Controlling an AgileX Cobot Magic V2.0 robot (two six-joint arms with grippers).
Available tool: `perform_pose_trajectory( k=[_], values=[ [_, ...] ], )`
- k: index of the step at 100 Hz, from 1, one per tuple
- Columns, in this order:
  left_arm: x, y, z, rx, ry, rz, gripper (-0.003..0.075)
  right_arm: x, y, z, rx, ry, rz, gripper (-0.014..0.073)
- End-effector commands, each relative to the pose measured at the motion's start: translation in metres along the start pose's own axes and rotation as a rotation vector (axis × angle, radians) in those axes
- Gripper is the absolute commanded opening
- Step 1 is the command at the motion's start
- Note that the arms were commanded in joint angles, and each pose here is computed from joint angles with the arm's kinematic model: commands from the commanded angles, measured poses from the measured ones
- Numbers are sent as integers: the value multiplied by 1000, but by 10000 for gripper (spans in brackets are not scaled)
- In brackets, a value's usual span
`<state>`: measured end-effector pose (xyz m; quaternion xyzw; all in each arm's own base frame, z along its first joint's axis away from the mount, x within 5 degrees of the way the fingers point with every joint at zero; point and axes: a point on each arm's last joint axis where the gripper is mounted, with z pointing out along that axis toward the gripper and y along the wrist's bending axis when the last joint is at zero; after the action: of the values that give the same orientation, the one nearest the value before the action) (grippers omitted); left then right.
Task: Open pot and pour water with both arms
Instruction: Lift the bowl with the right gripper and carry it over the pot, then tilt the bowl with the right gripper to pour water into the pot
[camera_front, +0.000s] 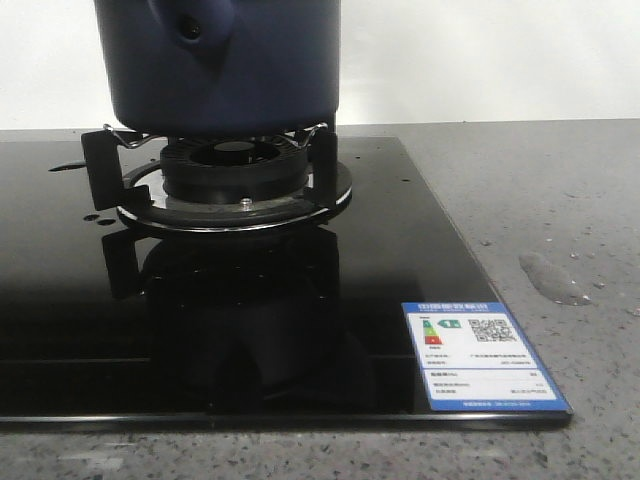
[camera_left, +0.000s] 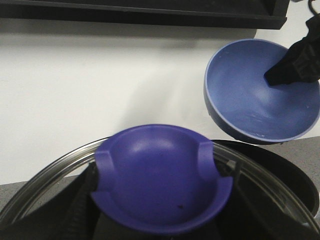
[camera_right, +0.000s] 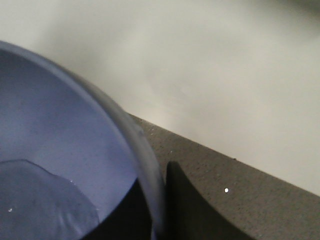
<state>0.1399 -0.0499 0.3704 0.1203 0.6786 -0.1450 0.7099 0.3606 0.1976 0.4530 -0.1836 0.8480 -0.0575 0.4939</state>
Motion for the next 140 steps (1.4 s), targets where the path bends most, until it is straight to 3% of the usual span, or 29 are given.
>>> perform_pose_trajectory(
  k=[1, 32, 63, 95, 140],
  values=[
    [-14, -3, -3, 25, -46, -16, 242, -24, -14, -33, 86, -194, -55, -59],
    [-14, -1, -3, 6, -45, -16, 242, -35, 11, -41, 208, -300, -242, -59],
    [-14, -1, -3, 1, -44, -17, 242, -37, 25, -41, 296, -326, -351, -59],
    [-14, -1, -3, 1, -44, -17, 242, -49, 43, -58, 499, -448, -557, -59],
    [-13, -4, -3, 11, -41, -15, 242, -58, 56, -83, 645, -548, -679, -60]
  ],
)
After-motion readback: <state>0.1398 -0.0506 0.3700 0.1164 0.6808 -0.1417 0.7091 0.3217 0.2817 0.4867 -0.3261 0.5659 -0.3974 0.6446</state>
